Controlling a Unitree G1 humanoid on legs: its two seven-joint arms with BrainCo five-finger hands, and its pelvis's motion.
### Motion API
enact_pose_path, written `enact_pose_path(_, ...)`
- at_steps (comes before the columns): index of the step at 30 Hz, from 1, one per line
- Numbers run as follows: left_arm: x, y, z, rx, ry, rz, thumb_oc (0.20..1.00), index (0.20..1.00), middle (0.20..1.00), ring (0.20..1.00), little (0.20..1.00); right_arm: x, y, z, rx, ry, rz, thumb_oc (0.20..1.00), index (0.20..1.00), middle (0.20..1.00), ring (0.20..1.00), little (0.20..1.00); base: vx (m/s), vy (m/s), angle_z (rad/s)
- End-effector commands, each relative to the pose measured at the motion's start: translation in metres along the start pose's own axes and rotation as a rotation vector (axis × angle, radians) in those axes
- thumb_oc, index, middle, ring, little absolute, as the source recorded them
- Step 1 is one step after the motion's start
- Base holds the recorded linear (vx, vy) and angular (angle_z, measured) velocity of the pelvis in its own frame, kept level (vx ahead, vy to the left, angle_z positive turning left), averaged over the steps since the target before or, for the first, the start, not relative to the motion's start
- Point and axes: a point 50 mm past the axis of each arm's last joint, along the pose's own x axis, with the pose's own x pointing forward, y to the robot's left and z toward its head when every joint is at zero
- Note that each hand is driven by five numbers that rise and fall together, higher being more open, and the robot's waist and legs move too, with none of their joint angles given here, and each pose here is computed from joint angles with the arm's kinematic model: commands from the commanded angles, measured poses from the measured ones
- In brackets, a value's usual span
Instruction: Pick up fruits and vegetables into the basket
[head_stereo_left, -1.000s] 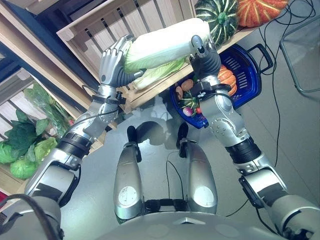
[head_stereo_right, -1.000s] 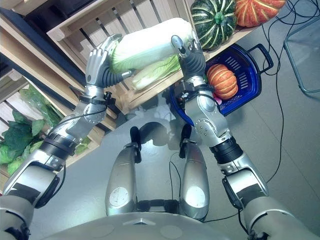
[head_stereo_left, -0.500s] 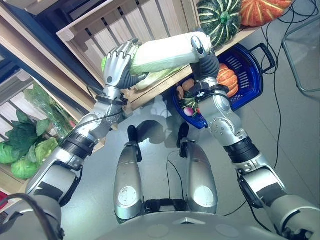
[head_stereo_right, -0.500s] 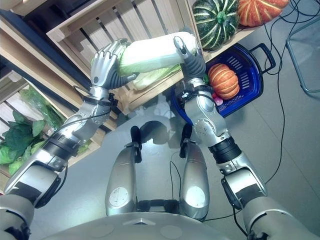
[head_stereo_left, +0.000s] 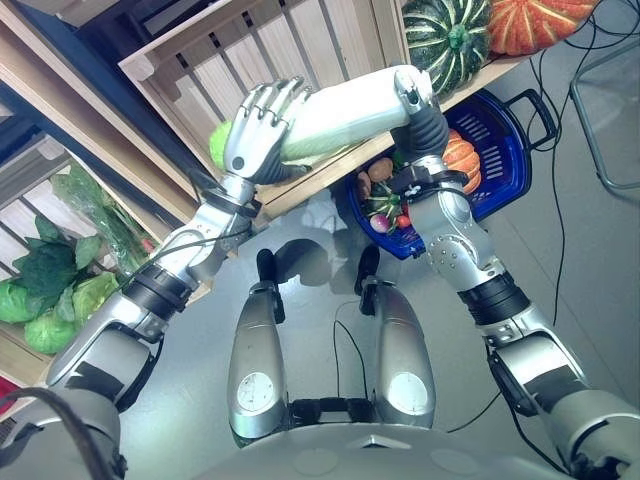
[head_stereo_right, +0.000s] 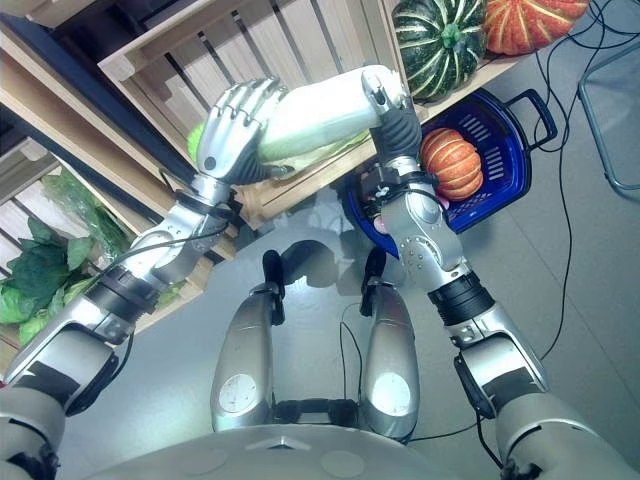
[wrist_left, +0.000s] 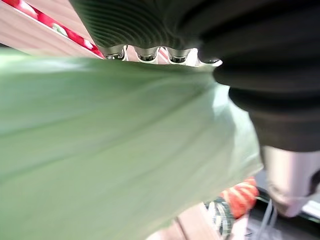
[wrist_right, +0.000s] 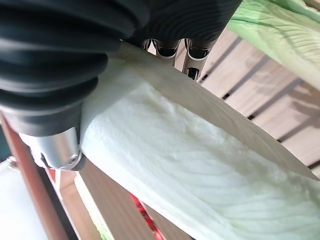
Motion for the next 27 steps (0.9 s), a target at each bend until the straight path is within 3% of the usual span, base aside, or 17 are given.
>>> enact_pose_path(1,0.002,0.010,0.033,-0.118,-0.127,0.054,1.000,1.000,1.000,1.000,1.000,0.007,0.036,0.045,0.090,-0.215,0.191,0.200,0.200,0.200,0.200,0.200,0.00,0.000,0.00)
enact_pose_path(18,-0.057,-0.011,0.004,-0.435,0.194,-0.116,1.000,1.000,1.000,1.000,1.000,-0.011,-0.018,0.105,-0.194,-0.503,-0.091,0.200,0.200,0.200,0.200,0.200,0.00,0.000,0.00)
enact_pose_path(27,-0.077,0.006,0.003,-0.705,0.237,-0.031,1.000,1.000,1.000,1.000,1.000,-0.029,-0.058,0.136,-0.366,-0.624,-0.302,0.200,0.200,0.200,0.200,0.200,-0.01,-0.003,0.00)
